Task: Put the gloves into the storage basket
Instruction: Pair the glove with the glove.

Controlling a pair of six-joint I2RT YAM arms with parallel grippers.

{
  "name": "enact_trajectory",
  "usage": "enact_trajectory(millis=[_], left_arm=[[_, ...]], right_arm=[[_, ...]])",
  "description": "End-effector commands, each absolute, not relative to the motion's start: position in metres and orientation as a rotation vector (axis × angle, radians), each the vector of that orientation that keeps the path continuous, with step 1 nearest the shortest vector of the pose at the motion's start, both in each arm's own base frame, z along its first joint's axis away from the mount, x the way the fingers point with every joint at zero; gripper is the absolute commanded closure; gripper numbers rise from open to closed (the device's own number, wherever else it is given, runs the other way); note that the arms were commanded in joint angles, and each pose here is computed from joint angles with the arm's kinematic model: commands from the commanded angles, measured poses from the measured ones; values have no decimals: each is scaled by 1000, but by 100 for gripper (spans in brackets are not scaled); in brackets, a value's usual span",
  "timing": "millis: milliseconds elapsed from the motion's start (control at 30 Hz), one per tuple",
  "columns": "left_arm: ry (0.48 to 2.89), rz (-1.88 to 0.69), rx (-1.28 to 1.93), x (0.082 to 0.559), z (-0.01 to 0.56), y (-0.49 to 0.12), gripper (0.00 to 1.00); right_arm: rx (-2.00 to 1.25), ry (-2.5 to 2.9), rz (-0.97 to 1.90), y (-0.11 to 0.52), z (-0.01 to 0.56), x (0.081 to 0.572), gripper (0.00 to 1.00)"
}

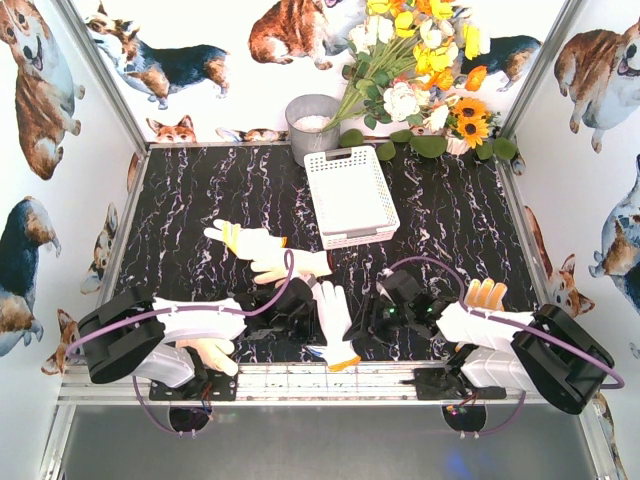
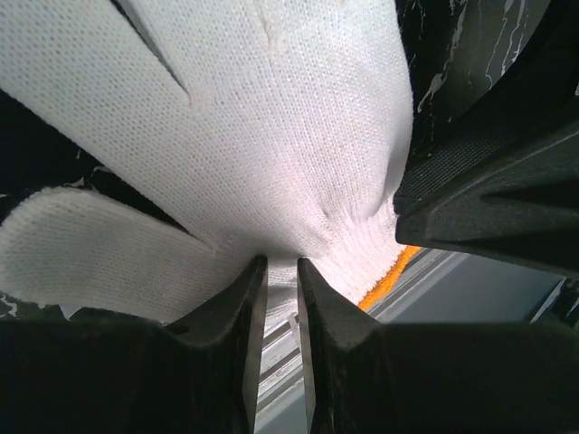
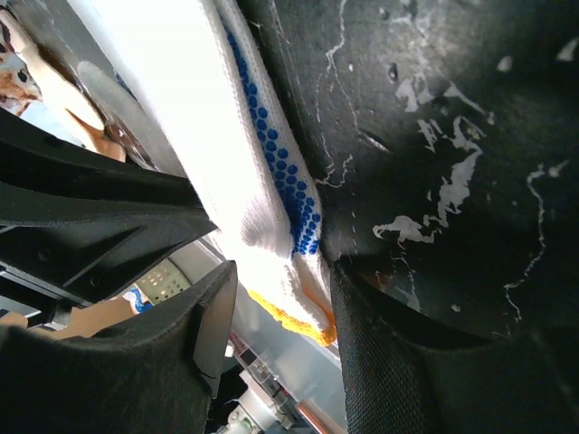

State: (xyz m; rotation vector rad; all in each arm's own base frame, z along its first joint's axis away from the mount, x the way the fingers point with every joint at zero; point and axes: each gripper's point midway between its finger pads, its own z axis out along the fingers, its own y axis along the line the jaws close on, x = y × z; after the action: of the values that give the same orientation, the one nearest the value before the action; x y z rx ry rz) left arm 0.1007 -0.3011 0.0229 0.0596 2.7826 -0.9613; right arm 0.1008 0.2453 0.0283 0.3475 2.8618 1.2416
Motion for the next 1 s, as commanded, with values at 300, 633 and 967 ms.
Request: enact_trajectory(millis=[300,633,967], left_arm=[[2861,-814,45,85,-6,-270,84],[2821,-813,80,89,1,-272,82],[2735,-736,215,98,15,-277,79]], right_arm=[[367,2929,1312,260,27,81,53],[453,2829,1407,267,52,88,70],[445,2828,1474,276,64,88,93]])
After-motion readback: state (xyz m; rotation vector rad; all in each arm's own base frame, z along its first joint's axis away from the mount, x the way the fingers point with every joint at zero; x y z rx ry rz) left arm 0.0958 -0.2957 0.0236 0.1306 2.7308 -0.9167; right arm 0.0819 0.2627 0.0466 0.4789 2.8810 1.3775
